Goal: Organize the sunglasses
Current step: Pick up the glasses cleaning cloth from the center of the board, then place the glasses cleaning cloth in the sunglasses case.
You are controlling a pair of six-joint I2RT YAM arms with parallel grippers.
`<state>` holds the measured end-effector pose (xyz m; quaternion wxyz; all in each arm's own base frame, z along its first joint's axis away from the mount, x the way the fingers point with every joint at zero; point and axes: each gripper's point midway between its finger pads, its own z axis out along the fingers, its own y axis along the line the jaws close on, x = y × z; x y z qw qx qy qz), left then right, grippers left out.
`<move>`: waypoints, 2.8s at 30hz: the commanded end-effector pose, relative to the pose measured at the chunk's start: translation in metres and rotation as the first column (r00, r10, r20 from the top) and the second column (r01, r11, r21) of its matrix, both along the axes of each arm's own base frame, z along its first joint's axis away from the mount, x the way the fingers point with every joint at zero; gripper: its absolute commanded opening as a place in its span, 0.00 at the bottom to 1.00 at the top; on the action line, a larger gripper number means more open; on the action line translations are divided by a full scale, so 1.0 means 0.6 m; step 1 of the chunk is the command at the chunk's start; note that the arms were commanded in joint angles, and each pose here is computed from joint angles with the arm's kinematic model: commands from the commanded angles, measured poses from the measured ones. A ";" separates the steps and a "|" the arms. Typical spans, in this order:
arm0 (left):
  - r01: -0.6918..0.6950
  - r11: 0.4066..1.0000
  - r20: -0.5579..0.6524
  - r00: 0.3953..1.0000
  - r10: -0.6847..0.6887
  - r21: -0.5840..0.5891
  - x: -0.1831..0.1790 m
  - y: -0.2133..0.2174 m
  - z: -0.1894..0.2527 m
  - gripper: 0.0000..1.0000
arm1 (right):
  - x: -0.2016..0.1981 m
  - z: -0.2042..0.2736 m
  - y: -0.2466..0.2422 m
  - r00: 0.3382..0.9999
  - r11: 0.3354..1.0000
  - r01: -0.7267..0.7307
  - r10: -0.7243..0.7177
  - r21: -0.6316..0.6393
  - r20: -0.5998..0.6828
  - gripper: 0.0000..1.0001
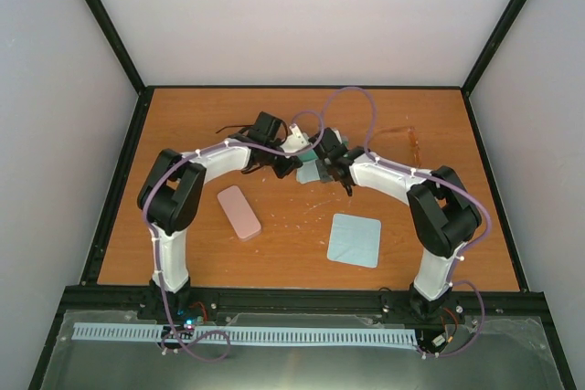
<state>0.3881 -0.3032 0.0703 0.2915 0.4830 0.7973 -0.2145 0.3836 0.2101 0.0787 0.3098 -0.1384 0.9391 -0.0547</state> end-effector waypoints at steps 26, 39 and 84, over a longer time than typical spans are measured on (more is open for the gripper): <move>0.008 1.000 0.103 0.995 -0.008 -0.003 0.104 -0.010 -0.003 0.00 | 0.098 -0.011 -0.022 0.999 0.999 0.035 -0.035 -0.021 0.018 0.03; 0.005 1.000 0.167 0.986 -0.002 -0.016 0.120 -0.014 0.013 0.00 | 0.105 -0.030 -0.027 0.999 0.998 0.054 -0.054 -0.027 0.005 0.03; -0.023 1.000 0.230 0.973 0.022 0.003 0.149 -0.014 -0.011 0.01 | 0.120 -0.059 -0.051 0.994 0.992 0.113 -0.112 -0.057 0.019 0.03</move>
